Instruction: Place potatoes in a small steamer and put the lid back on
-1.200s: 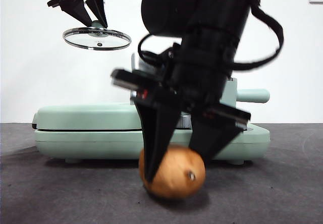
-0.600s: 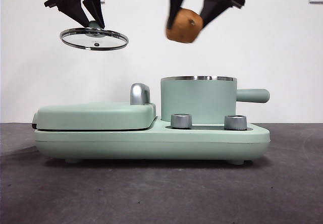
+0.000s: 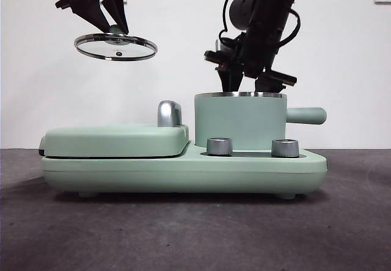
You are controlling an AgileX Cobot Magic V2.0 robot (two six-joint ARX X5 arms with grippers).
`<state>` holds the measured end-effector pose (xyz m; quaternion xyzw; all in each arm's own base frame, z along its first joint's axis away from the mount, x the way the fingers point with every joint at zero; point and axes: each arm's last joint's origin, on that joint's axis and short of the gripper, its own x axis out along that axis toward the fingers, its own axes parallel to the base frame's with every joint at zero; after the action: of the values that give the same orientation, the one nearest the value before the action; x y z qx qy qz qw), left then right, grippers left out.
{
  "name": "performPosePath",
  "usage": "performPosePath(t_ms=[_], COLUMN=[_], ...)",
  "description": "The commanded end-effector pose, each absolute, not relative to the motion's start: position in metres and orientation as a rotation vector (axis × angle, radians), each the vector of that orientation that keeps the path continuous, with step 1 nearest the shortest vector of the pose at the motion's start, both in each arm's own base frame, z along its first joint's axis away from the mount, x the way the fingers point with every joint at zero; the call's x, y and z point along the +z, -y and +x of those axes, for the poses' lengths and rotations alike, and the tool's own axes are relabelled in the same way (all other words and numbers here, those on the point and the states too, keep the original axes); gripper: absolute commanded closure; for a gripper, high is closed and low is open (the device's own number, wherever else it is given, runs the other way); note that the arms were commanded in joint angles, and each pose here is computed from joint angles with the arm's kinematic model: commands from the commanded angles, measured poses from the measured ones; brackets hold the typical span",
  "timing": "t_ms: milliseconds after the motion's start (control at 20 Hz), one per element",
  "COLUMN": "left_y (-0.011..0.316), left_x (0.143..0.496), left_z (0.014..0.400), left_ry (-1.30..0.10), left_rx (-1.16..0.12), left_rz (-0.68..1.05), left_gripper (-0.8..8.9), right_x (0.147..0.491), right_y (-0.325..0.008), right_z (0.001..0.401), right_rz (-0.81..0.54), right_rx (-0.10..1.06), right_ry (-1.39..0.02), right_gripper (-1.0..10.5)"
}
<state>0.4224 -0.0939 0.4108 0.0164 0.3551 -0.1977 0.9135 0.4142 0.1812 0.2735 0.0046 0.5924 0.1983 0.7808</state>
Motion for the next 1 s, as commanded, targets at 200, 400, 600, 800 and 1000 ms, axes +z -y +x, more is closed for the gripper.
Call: performPosePath(t_ms=[200, 400, 600, 800, 1000], left_y=[0.102, 0.112, 0.128, 0.147, 0.17], left_x=[0.43, 0.43, 0.429, 0.428, 0.427], left_z=[0.414, 0.412, 0.406, 0.399, 0.389], left_ry=[-0.651, -0.652, -0.657, -0.667, -0.687], left_rx=[-0.432, -0.455, -0.495, -0.539, -0.596], left_rz=[0.038, 0.045, 0.059, 0.075, 0.097], left_gripper=[7.32, 7.32, 7.32, 7.32, 7.32], right_x=[0.285, 0.333, 0.383, 0.43, 0.453], right_y=[-0.188, -0.183, -0.169, -0.145, -0.116], right_z=[0.418, 0.406, 0.374, 0.319, 0.234], right_rz=[-0.024, -0.03, -0.035, -0.027, -0.083], right_rx=[0.473, 0.486, 0.505, 0.515, 0.504], right_ry=[-1.228, -1.176, -1.116, -1.03, -0.971], right_gripper=[6.0, 6.0, 6.0, 6.0, 6.0])
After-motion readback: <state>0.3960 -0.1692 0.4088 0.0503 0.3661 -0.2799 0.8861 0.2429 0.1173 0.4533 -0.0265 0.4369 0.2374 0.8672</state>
